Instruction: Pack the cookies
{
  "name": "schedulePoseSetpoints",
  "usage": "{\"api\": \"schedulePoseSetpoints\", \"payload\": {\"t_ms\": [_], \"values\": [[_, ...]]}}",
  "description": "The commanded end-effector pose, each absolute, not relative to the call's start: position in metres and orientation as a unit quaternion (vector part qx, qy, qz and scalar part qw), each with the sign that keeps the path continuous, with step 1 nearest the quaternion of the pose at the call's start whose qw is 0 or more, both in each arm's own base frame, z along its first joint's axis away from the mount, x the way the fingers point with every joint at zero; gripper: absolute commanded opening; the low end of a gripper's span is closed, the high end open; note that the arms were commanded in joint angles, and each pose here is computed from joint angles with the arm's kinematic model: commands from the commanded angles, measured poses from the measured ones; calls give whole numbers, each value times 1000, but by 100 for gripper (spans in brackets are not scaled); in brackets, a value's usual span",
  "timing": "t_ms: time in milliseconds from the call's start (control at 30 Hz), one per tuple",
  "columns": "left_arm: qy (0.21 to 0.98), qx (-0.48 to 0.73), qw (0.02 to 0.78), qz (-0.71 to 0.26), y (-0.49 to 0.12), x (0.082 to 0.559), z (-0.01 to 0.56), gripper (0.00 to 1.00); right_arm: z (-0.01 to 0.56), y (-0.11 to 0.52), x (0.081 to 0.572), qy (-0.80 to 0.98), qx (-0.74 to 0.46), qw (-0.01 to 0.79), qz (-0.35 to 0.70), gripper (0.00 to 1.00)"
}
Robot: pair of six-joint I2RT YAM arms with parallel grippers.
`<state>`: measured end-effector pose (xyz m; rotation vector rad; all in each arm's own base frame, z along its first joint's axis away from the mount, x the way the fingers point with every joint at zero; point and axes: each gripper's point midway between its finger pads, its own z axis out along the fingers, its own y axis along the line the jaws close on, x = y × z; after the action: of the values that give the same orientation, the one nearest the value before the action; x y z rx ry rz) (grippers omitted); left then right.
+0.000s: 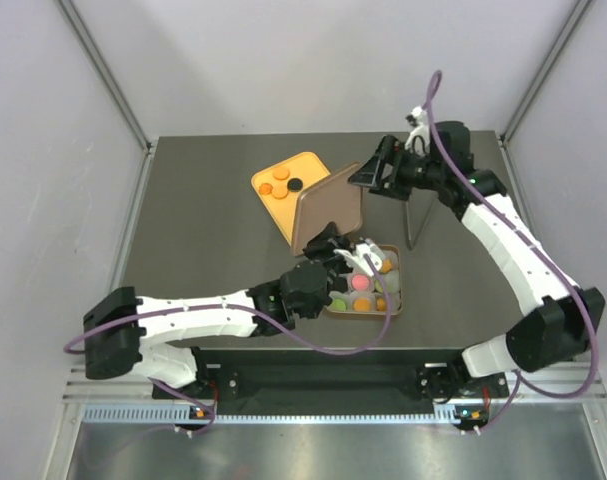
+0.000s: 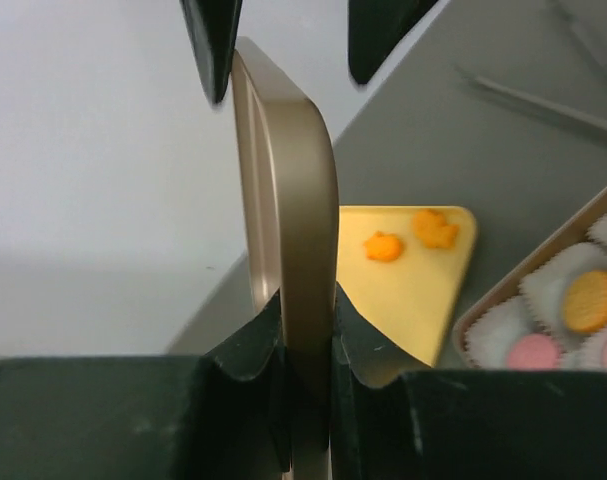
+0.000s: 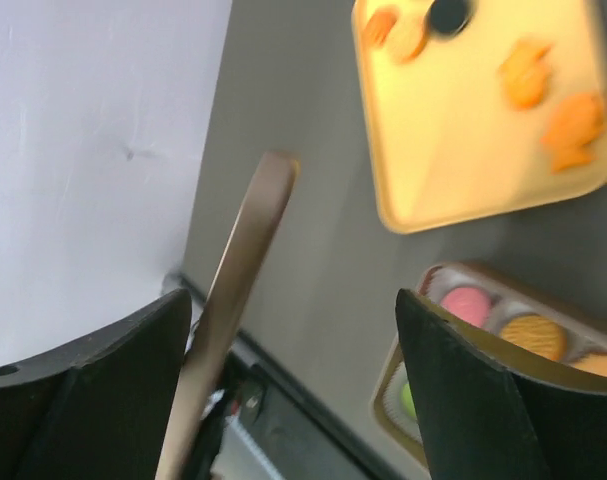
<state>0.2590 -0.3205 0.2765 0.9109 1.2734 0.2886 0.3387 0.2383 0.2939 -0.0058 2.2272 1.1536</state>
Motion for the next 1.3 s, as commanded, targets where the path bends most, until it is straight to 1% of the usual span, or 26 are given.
{"api": "schedulePoseSetpoints", "payload": {"t_ms": [0,67,100,167,200,267,300,367,400,433,467,500,533,567,600,633,667,700,833,900,1267], "values": [[651,330,684,-22,-322,251,287,0,369,188,348,797,4,469,380,84],[658,320,677,-75,-326,245,294,0,391,152,346,779,34,525,342,87],[672,319,663,-85,-322,247,289,0,393,140,345,775,47,537,329,90],[689,281,650,-154,-326,245,297,0,409,116,336,758,62,573,305,93],[691,286,635,-192,-333,241,297,0,403,112,334,760,67,573,298,95],[717,229,609,-250,-329,250,301,0,403,106,326,757,68,581,291,96],[724,210,580,-307,-335,249,301,0,386,106,325,767,70,568,289,98],[731,188,552,-354,-341,249,302,0,376,109,320,767,62,565,296,98],[736,168,516,-404,-345,247,302,0,352,111,320,780,62,547,297,98],[735,163,494,-434,-349,243,302,0,344,113,318,782,57,543,302,98],[735,123,477,-467,-348,251,306,0,328,114,317,785,55,538,301,98],[728,109,464,-493,-349,251,310,0,322,114,316,787,53,537,301,98],[727,111,429,-525,-352,242,301,0,316,114,314,788,53,535,299,98],[705,96,426,-558,-353,244,312,0,311,113,314,789,52,535,298,98],[704,58,396,-587,-349,250,312,0,297,114,313,796,53,525,295,98],[709,57,362,-603,-351,245,296,0,294,113,312,797,53,524,295,98],[683,54,364,-631,-353,245,308,0,289,114,311,800,54,521,294,98],[683,27,339,-646,-350,247,299,0,280,113,310,804,55,515,291,98],[676,9,286,-679,-362,245,280,0,261,110,304,810,64,508,285,98],[665,0,275,-694,-362,244,276,0,250,111,302,813,68,502,287,98],[663,-26,214,-717,-375,247,236,0,190,122,290,832,64,464,295,100]]}}
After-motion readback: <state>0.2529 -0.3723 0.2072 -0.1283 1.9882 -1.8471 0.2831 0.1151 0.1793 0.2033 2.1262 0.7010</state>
